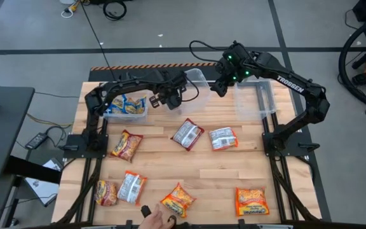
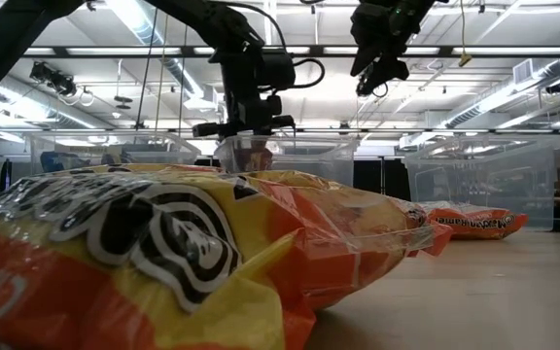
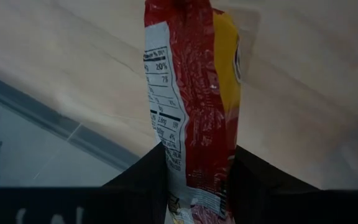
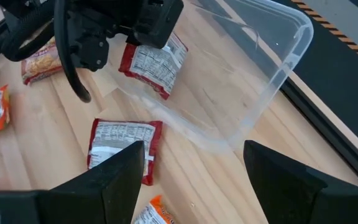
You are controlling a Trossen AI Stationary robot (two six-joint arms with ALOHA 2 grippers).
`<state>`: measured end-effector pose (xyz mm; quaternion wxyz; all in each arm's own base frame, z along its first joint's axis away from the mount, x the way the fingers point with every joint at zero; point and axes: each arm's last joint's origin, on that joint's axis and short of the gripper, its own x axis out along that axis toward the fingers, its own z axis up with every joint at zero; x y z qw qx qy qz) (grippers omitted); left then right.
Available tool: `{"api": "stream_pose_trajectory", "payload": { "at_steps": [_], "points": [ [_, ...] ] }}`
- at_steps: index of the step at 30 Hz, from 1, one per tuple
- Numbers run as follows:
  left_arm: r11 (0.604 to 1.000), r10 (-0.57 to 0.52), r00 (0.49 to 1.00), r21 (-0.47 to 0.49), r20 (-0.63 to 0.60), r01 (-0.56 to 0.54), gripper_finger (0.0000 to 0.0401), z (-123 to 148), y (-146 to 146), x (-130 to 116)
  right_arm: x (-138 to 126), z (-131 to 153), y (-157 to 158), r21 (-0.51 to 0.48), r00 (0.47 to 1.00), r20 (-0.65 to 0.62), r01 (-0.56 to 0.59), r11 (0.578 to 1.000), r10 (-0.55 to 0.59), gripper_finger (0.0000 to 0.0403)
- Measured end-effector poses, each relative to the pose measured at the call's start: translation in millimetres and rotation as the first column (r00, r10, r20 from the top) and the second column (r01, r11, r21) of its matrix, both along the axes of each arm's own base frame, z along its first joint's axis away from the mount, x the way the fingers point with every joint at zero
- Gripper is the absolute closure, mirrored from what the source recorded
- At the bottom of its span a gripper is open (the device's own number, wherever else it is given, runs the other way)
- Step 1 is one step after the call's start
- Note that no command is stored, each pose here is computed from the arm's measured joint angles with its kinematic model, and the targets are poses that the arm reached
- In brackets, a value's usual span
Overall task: Sort Maruchan noodles
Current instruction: Adjust the red noodle pack in the center transparent bin
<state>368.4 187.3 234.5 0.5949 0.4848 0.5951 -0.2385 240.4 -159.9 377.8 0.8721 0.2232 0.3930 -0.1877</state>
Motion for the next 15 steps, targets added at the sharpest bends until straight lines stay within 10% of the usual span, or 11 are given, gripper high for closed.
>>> {"api": "stream_pose_trajectory", "payload": {
  "at_steps": [15],
  "points": [
    [0.998,0.025,0.999,0.061,-0.042,-0.022,0.0217,-0.4,3.3,-2.8,-0.1,-0.1,0.0,-0.007,1.000,-0.003,-0.009,1.000,0.009,0.0123]
  ]
}}
